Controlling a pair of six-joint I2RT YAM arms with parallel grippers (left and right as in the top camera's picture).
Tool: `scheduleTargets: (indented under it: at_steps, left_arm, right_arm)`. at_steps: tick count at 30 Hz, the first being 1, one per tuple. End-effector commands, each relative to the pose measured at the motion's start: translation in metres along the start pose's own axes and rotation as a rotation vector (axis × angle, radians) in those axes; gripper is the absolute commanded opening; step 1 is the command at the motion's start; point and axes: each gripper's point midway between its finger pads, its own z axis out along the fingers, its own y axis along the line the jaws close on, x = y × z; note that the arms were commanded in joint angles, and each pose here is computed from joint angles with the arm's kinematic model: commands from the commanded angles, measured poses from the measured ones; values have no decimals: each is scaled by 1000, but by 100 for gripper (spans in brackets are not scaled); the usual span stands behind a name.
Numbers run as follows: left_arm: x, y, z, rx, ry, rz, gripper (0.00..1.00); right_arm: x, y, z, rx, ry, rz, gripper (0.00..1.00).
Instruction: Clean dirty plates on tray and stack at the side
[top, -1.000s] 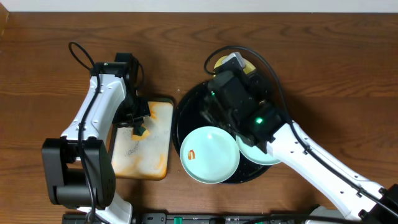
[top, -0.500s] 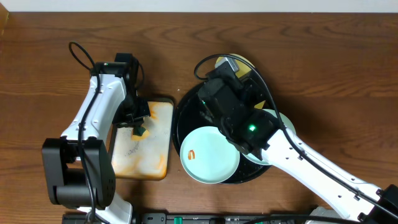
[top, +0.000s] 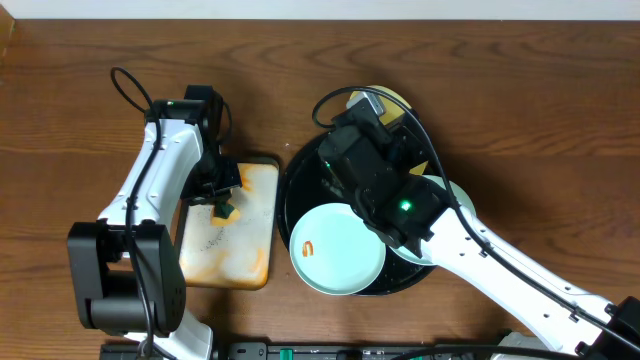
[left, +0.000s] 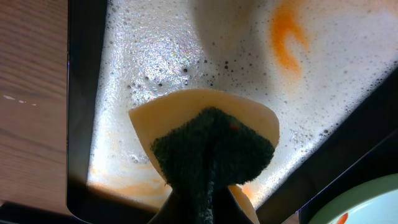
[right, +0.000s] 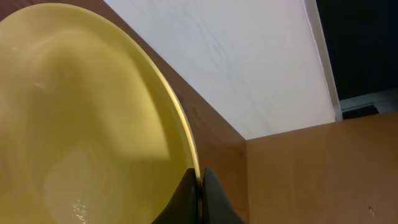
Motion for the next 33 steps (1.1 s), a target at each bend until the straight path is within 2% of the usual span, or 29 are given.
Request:
scheduleTargets:
  at_steps: [1,28,33]
  left_arm:
    - [2,0,-6,15,-11,12,8]
    - [1,0,-6,15,-12,12,8]
    - [1,0,-6,15,-12,12,8]
  right_arm:
    - [-6,-6,-8,22,-18,12,1]
    - [-8,-7,-8,22,-25,26,1]
    - [-4,9,-4,-72,-18,112,1]
